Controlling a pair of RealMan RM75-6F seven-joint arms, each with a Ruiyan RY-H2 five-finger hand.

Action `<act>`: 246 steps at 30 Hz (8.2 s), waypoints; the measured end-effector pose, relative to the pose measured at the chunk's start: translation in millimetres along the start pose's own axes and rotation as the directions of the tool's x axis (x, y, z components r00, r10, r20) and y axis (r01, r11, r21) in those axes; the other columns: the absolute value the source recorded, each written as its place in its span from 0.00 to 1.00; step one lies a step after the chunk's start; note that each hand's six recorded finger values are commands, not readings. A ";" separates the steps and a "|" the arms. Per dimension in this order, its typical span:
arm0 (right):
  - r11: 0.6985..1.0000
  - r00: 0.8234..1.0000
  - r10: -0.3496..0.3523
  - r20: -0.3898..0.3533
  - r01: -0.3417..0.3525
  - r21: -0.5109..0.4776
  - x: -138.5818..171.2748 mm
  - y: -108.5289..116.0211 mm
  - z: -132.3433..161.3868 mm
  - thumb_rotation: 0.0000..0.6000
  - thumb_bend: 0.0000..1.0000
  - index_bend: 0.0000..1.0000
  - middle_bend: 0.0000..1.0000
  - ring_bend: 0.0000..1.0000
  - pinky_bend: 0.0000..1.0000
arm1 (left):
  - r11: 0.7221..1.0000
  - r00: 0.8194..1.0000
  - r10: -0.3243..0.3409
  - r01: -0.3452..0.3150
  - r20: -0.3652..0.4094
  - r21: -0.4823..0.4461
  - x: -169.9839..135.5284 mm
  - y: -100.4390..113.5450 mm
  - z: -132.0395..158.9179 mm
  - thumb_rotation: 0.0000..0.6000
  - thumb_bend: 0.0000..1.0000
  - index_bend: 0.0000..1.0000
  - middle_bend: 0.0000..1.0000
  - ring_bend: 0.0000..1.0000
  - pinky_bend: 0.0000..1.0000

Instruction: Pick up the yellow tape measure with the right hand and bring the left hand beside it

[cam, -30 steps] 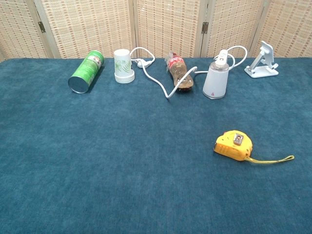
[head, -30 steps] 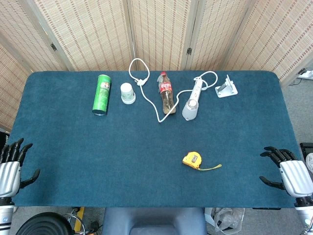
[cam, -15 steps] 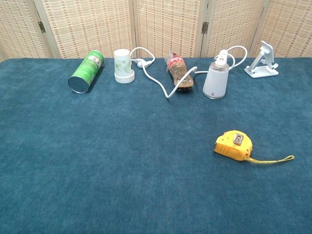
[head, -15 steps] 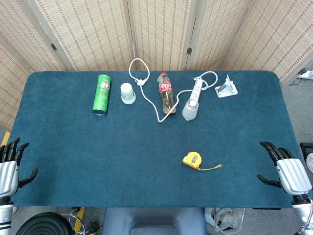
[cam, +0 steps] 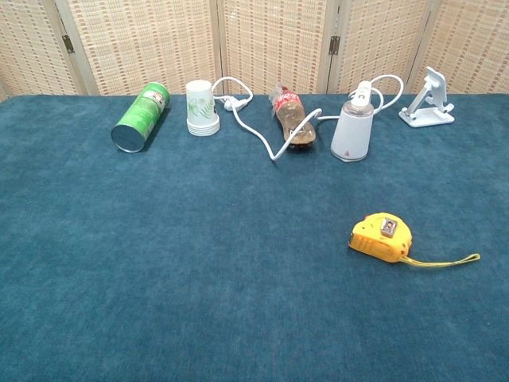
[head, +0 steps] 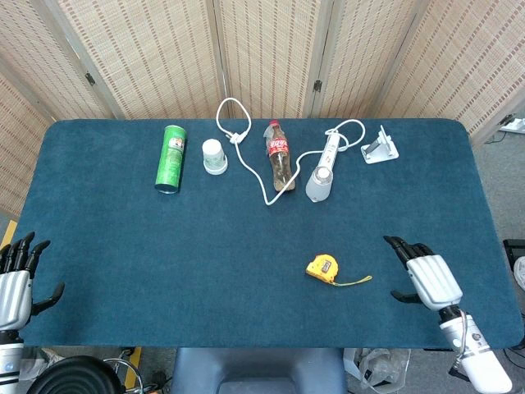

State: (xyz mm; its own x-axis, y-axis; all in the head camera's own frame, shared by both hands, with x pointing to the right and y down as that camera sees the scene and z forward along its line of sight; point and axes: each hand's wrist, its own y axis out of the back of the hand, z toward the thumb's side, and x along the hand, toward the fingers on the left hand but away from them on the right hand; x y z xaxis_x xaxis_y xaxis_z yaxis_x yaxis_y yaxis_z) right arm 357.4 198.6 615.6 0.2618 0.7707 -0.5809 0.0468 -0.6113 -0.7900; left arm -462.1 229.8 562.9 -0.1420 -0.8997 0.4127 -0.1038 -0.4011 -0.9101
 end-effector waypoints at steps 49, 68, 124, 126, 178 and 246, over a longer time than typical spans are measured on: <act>0.976 0.977 0.194 -0.092 -0.182 0.123 -108.3 -70.7 84.8 1.00 0.16 0.14 0.21 0.22 0.21 | 0.999 1.000 -0.015 0.015 0.002 -0.038 0.4 3.0 -5.0 1.00 0.33 0.18 0.04 0.01 0.00; 0.967 0.974 0.207 -0.089 -0.191 0.167 -116.3 -78.4 89.8 1.00 0.16 0.45 0.43 0.36 0.22 | 0.999 1.000 -0.023 0.024 0.012 -0.042 1.6 2.2 -1.5 1.00 0.33 0.18 0.03 0.01 0.00; 0.992 0.935 0.040 -0.354 -0.079 -0.098 -192.4 21.2 298.1 1.00 0.16 0.58 0.51 0.43 0.28 | 0.815 0.901 -0.220 0.381 0.375 -0.436 73.4 -47.2 248.0 1.00 0.32 0.00 0.00 0.00 0.00; 0.992 0.936 0.038 -0.350 -0.079 -0.102 -193.8 20.3 299.4 1.00 0.16 0.58 0.51 0.43 0.28 | 0.817 0.901 -0.223 0.381 0.372 -0.432 73.0 -49.1 250.9 1.00 0.32 0.00 0.00 0.00 0.00; 0.989 0.936 0.056 -0.348 -0.099 -0.107 -196.2 16.4 290.9 1.00 0.16 0.58 0.51 0.43 0.27 | 0.834 0.915 -0.267 0.377 0.303 -0.403 78.3 -64.5 259.1 1.00 0.38 0.00 0.00 0.00 0.00; 0.997 0.977 0.063 -0.205 -0.071 -0.031 -168.5 56.9 167.7 1.00 0.16 0.58 0.51 0.46 0.28 | 0.850 0.980 -0.177 0.198 0.089 -0.489 112.8 -41.2 151.1 1.00 0.61 0.64 0.08 0.06 0.00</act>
State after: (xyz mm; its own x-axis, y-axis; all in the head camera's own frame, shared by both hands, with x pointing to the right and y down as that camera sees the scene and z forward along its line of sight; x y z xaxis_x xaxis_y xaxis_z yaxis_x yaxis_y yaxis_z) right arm 154.3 64.1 635.7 0.4563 0.6774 -0.5770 0.0577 -0.6696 -0.7405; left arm -325.1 118.8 641.4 -0.0335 -0.8260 0.5627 -0.5977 -0.4347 -0.6737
